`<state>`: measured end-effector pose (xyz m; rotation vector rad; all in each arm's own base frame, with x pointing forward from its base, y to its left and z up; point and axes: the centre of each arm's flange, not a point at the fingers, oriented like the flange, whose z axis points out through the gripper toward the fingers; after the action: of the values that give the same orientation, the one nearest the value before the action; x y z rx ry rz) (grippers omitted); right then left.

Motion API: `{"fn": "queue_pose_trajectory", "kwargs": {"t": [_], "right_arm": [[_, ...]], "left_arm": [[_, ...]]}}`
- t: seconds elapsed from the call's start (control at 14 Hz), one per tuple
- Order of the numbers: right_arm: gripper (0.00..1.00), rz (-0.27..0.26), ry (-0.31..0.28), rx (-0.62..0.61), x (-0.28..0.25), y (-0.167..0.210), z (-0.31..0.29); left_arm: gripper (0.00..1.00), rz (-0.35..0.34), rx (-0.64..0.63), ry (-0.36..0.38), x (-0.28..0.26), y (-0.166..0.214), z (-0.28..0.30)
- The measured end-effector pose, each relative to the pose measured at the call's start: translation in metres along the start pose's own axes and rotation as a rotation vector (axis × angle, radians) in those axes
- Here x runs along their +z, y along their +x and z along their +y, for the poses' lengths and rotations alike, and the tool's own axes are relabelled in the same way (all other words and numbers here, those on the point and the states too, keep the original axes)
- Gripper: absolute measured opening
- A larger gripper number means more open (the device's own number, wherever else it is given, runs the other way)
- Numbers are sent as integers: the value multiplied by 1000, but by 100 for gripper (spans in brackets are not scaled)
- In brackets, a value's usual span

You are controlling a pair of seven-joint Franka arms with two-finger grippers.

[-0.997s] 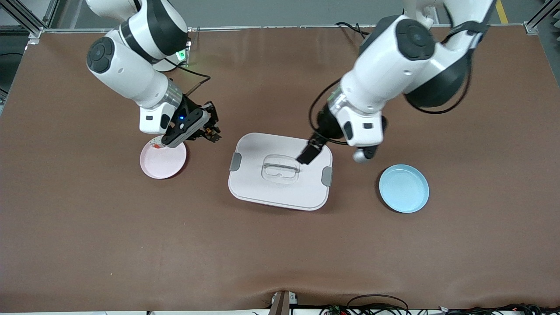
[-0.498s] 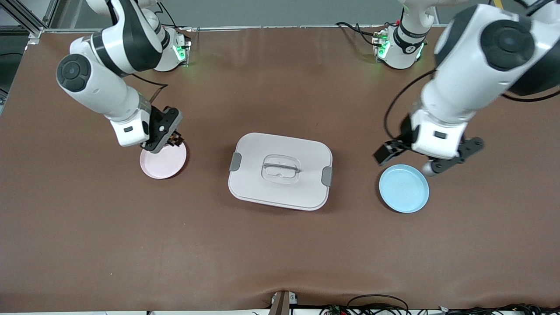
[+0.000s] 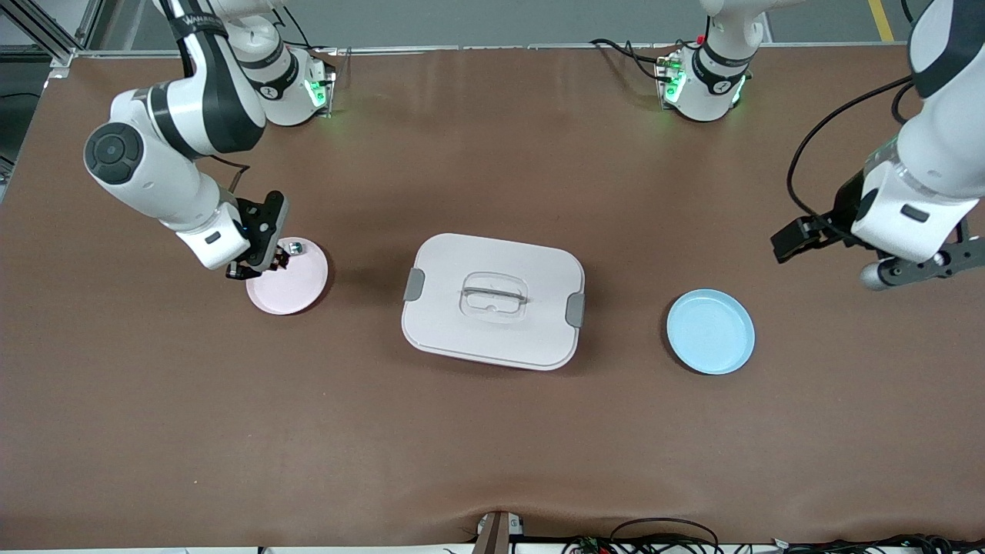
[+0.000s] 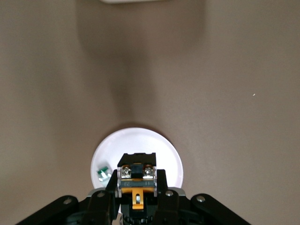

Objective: Transfer orange switch to right arm and place
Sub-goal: 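Carry the switch to the white plate while the left gripper withdraws, then lower the switch onto the white plate and open the right gripper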

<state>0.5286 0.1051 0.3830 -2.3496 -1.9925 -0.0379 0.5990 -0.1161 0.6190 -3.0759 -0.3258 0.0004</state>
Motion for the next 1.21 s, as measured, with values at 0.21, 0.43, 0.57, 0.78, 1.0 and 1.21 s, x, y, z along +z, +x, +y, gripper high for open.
{"fn": "queue_pose_trajectory", "kwargs": {"t": [0.21, 0.43, 0.57, 0.78, 1.0, 1.21], "right_arm": [[33, -2, -14, -69, 24, -19, -5], [33, 1, -52, -107, 50, -37, -12], [33, -1, -72, -136, 67, -49, -18], [33, -2, -90, -153, 84, -53, -22], [33, -5, -97, -155, 109, -54, -21], [33, -14, -62, -143, 138, -61, -22]], "left_arm": [[100, 12, 60, 34, -11, -15, -5], [100, 6, 110, 49, -14, -21, -32], [100, 3, 123, 48, -18, -25, -51], [100, 0, 136, 27, -23, -32, -68], [100, 6, 135, 28, -27, -38, -69], [100, 3, 134, 29, -26, -39, -70]]}}
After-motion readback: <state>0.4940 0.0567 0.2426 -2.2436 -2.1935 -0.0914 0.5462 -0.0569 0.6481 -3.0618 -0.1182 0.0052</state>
